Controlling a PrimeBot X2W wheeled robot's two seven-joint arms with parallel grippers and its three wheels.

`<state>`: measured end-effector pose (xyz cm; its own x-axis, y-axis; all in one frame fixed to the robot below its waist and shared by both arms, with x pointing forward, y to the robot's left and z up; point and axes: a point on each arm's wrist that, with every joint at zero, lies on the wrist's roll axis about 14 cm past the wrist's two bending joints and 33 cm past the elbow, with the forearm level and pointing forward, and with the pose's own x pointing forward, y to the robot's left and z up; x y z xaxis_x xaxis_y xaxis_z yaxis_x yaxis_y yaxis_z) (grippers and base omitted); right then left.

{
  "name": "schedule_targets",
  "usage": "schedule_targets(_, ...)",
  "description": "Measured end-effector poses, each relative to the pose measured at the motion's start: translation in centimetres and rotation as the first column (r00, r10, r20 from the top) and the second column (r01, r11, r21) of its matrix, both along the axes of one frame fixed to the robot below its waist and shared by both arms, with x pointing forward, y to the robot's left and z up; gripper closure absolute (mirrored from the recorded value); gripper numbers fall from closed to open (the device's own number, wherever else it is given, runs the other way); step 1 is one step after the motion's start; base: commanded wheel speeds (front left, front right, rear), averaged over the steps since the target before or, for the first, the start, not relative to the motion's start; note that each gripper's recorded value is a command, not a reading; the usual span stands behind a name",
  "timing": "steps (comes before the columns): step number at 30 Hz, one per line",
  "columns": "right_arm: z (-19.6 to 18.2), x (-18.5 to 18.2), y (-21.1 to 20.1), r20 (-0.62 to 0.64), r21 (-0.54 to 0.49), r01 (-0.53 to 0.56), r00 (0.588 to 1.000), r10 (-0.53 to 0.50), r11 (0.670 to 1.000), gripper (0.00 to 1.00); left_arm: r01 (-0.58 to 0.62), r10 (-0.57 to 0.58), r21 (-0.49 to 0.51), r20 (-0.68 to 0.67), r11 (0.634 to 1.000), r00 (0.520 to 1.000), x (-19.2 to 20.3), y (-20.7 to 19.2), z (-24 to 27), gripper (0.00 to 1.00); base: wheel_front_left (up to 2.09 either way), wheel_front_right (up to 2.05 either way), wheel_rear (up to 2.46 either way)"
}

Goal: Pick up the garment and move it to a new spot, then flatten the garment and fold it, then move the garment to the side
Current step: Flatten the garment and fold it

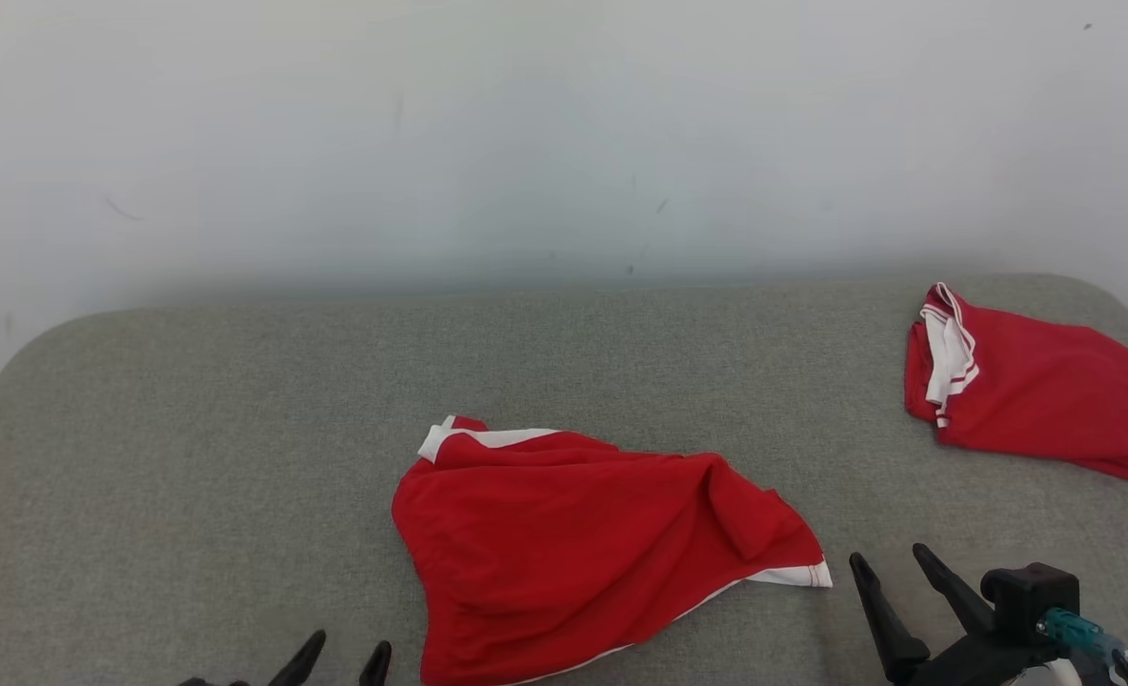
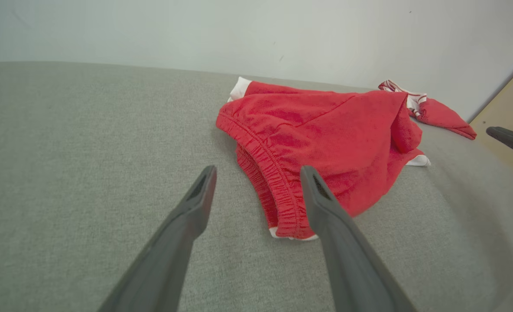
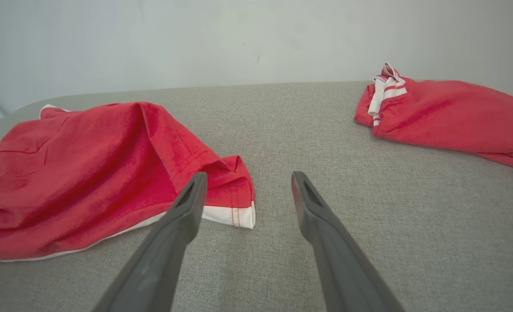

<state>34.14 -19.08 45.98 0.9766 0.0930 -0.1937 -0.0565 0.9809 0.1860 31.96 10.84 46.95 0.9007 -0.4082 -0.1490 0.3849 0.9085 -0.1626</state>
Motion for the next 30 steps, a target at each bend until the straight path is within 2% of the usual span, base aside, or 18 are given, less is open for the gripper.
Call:
schedule_targets(9, -2.4, -0.1, 1.3, -0.1, -0.018, -0.057, 0.993, 0.055, 0.998, 0.0, 0.127, -0.129, -0.021, -0.119, 0.992, 0.985, -1.3, -4.0, -4.0, 0.0, 0.0, 0.0, 0.0)
schedule_targets(17, -4.4, 0.7, 2.7, -0.157, -0.034, -0.105, 0.983, 0.098, 0.994, 0.0, 0.221, -0.206, 0.056, -0.206, 0.974, 0.957, -1.8, -5.5, -7.3, 0.0, 0.0, 0.0, 0.0)
schedule_targets(30, -6.8, 2.1, 3.3, -0.204, -0.045, -0.122, 0.973, 0.111, 0.992, 0.0, 0.273, -0.244, 0.129, -0.204, 0.953, 0.948, -0.1, -6.1, -8.3, 0.0, 0.0, 0.0, 0.0)
